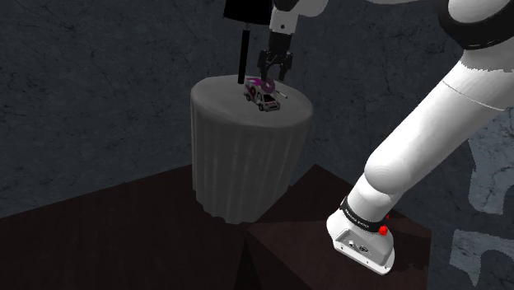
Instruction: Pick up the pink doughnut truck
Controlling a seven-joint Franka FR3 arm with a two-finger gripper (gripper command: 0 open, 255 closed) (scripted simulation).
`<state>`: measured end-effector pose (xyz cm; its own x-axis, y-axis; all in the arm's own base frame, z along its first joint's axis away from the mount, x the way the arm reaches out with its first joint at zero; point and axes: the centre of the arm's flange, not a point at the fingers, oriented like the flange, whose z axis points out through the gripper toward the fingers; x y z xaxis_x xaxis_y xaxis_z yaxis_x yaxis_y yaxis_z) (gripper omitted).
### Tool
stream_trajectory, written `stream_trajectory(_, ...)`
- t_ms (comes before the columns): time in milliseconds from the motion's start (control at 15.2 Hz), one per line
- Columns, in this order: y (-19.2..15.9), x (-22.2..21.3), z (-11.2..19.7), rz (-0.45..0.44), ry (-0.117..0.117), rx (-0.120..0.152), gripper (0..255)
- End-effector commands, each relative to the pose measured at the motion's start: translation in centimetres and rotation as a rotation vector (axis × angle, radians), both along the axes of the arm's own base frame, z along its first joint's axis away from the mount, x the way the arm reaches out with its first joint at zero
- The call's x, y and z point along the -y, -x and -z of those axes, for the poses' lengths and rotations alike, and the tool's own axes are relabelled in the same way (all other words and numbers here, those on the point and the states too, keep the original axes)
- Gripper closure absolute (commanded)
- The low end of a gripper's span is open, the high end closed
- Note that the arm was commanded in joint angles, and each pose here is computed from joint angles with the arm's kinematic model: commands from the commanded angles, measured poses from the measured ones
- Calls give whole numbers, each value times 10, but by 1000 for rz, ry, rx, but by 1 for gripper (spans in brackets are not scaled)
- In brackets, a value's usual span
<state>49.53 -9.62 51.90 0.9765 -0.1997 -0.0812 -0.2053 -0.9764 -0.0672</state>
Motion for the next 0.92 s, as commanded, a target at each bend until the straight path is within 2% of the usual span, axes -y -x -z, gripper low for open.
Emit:
stream_trajectory(0,-21,20,5,40,4,-3,0)
stream_trajectory(858,-121,155,31,291,22,-21,0)
